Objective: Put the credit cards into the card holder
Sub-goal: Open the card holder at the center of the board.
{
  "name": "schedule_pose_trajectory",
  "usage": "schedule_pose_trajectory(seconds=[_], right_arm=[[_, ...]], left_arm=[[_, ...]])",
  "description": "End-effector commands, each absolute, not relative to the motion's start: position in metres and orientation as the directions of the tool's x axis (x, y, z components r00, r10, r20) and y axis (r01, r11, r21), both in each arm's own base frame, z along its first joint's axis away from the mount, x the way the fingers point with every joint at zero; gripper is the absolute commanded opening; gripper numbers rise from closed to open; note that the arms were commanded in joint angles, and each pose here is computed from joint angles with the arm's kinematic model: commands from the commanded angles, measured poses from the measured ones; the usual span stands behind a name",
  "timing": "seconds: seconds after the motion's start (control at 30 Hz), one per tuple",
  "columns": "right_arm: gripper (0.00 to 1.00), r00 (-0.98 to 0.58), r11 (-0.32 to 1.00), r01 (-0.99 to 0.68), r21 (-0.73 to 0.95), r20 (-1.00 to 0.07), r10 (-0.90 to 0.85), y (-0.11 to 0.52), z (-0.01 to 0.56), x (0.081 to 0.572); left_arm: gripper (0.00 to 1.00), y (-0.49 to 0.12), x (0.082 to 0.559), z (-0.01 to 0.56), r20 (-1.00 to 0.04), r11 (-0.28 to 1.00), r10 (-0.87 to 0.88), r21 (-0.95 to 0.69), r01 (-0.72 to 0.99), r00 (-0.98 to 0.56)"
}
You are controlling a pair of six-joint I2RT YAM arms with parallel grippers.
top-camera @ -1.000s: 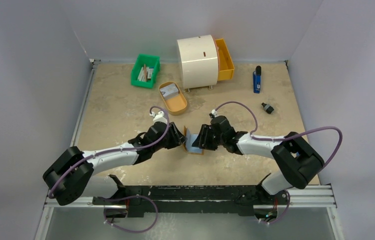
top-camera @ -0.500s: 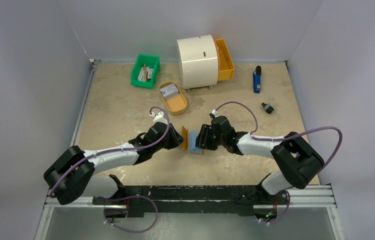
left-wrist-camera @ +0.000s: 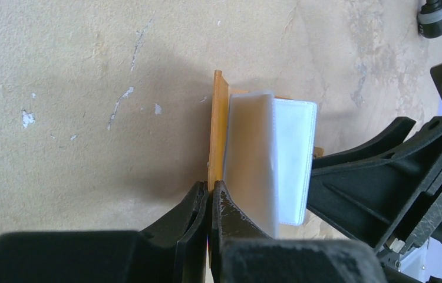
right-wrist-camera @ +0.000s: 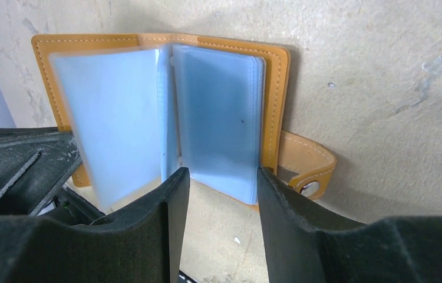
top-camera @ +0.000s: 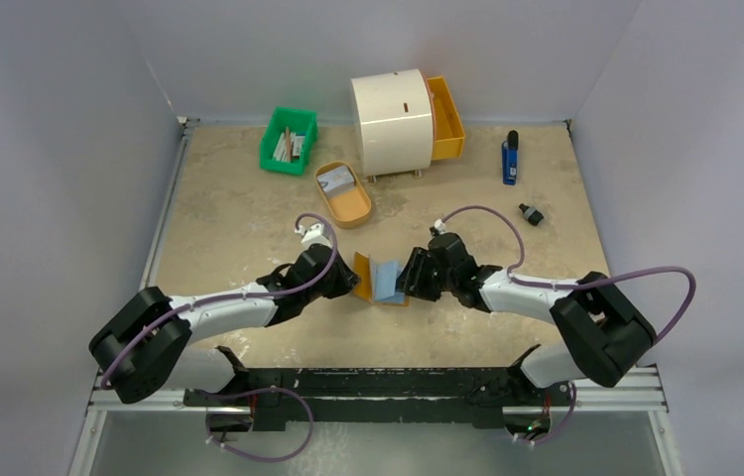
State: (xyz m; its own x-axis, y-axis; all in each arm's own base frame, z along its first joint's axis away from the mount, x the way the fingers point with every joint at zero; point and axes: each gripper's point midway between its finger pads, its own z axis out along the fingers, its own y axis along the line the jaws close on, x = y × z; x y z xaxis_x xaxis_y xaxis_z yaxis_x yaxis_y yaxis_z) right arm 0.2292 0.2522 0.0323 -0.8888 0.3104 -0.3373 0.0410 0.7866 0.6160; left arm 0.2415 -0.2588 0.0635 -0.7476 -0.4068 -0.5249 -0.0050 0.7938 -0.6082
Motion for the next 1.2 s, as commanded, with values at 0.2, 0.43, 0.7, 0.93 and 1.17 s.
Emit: schedule_pose_trajectory(seconds=[0.2, 0.43, 0.7, 0.93, 1.17], right_arm=[[0.50, -0.842, 0.727, 0.084, 0.681, -0.342, 0.417, 0.243, 0.048, 0.236], [0.50, -0.862, 0.727, 0.039, 0.686, -0.345, 0.371, 0.253, 0.050, 0.241], [0.49, -0.893, 0.757, 0.053, 0.651, -0.308, 0.327, 0.256, 0.029, 0.239], [0.48, -0.893, 0.774, 0.059, 0.631, -0.314, 0.324, 0.251, 0.025, 0.238], [0.47, -0.892, 0.793, 0.041, 0.607, -0.336, 0.303, 0.248, 0.027, 0.240]], left_arm=[[0.00, -0.254, 0.246, 0.057, -0.547, 0.813, -0.402, -0.582, -0.011, -0.735], [0.00, -0.256, 0.245, 0.052, -0.540, 0.815, -0.393, -0.579, -0.011, -0.744], [0.24, -0.245, 0.245, 0.055, -0.572, 0.848, -0.371, -0.531, -0.015, -0.732], [0.43, -0.218, 0.245, 0.069, -0.628, 0.900, -0.338, -0.433, -0.046, -0.701], [0.48, -0.207, 0.255, 0.128, -0.697, 0.890, -0.377, -0.455, -0.031, -0.610]])
